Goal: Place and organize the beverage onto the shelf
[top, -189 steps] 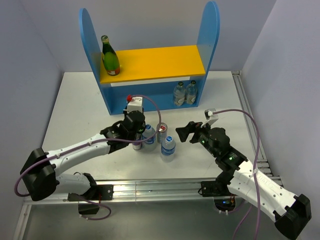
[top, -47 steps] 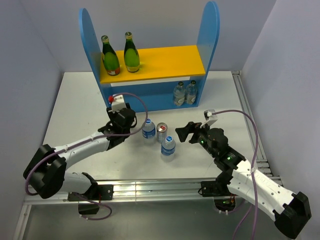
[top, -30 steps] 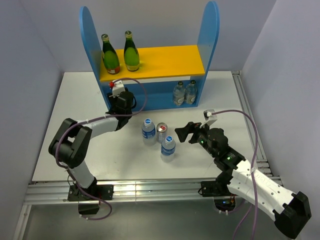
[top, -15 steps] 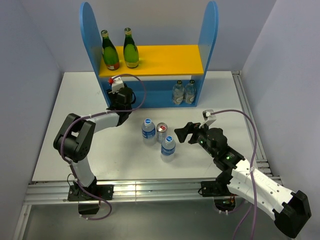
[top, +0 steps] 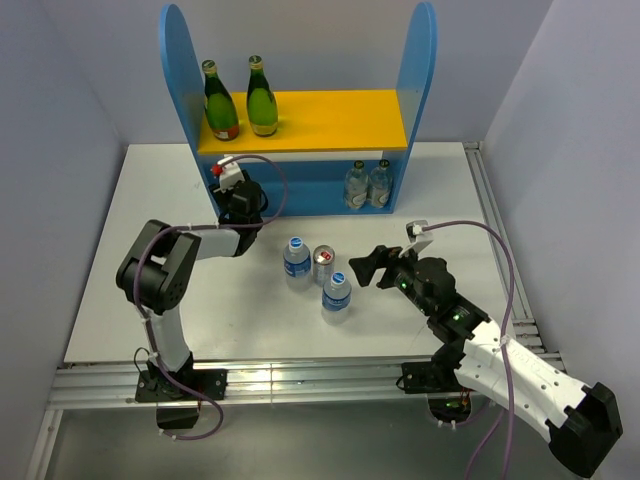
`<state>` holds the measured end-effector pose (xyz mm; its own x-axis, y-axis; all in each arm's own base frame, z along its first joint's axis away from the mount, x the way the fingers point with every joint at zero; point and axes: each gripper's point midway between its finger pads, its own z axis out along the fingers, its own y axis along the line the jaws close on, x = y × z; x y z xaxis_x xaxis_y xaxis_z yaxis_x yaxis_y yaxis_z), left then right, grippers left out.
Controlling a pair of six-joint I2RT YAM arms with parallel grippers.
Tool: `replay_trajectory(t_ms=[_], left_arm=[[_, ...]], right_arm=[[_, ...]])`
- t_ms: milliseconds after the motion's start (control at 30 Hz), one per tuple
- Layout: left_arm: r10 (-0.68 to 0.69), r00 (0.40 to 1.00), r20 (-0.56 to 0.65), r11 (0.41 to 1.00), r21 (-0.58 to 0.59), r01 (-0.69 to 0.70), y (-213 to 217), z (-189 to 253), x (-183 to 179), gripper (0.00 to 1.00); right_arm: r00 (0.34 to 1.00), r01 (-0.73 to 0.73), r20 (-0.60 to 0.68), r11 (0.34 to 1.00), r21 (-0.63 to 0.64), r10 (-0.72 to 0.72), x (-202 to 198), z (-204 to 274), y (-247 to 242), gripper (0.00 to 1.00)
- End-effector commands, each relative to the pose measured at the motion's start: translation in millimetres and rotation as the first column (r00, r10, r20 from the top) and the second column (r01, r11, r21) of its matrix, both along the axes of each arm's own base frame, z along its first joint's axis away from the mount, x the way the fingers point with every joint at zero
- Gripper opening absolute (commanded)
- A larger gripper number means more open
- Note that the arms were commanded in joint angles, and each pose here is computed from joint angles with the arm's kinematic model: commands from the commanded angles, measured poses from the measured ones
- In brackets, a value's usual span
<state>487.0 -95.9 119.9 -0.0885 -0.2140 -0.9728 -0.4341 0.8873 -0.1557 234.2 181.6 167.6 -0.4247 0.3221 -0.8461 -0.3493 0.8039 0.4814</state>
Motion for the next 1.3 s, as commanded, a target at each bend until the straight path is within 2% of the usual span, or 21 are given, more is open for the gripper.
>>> replay_trajectory(t_ms=[0, 367, 467, 500, 567, 600, 700, 767, 800, 1100, 1267], left_arm=[[0.013, 0.99, 0.139, 0.999, -0.054, -0.006, -4.2, 29.6, 19.4, 0.0], [0.018, 0.991, 0.134, 1.0, -0.027, -0.015, -8.3, 23.2, 37.5, 0.02], [0.026, 0.993, 0.115, 0.999, -0.028, -0.022, -7.5, 19.9, 39.6, 0.21], [0.021, 0.993, 0.112, 0.999, -0.029, -0.018, -8.2, 19.3, 39.7, 0.4], [0.013, 0.994, 0.106, 1.0, -0.025, -0.01, -9.3, 19.3, 40.2, 0.61], [0.013, 0.995, 0.103, 1.0, -0.024, -0.01, -8.8, 19.0, 40.4, 0.76], [0.012, 0.995, 0.099, 1.0, -0.02, -0.01, -9.6, 20.2, 40.8, 0.89], [0.014, 0.995, 0.102, 1.0, -0.019, -0.012, -8.2, 22.5, 39.9, 0.93], [0.012, 0.995, 0.1, 1.0, -0.018, -0.01, -8.7, 23.3, 39.1, 0.98], [0.008, 0.994, 0.108, 0.999, -0.039, -0.004, -4.1, 41.9, 23.9, 0.99], [-0.101, 0.992, 0.08, 0.994, -0.042, 0.105, -22.7, 52.9, 3.8, 0.99]], right_arm=[[0.999, -0.015, 0.037, 1.0, 0.027, 0.014, 0.3, 8.1, 4.3, 0.95], [0.999, -0.012, 0.035, 1.0, 0.019, 0.011, 2.5, 7.7, 4.7, 0.95], [0.999, -0.01, 0.035, 1.0, 0.019, 0.009, 2.8, 7.8, 4.4, 0.95], [0.999, -0.012, 0.036, 1.0, 0.02, 0.011, 2.4, 7.8, 4.6, 0.95], [0.999, -0.012, 0.035, 1.0, 0.019, 0.011, 2.6, 7.4, 4.6, 0.95], [0.999, -0.012, 0.034, 1.0, 0.018, 0.011, 2.7, 6.9, 4.6, 0.95], [0.999, -0.015, 0.036, 1.0, 0.021, 0.014, 2.3, 7.7, 5.1, 0.95], [0.999, -0.014, 0.035, 1.0, 0.022, 0.014, 2.0, 7.5, 4.8, 0.95], [0.999, -0.016, 0.038, 1.0, 0.025, 0.015, 1.7, 8.7, 5.0, 0.95], [0.999, -0.015, 0.042, 1.0, 0.027, 0.013, 1.3, 10.1, 4.3, 0.95], [0.999, -0.006, 0.044, 0.999, 0.033, 0.005, 1.3, 12.1, 2.8, 0.95]])
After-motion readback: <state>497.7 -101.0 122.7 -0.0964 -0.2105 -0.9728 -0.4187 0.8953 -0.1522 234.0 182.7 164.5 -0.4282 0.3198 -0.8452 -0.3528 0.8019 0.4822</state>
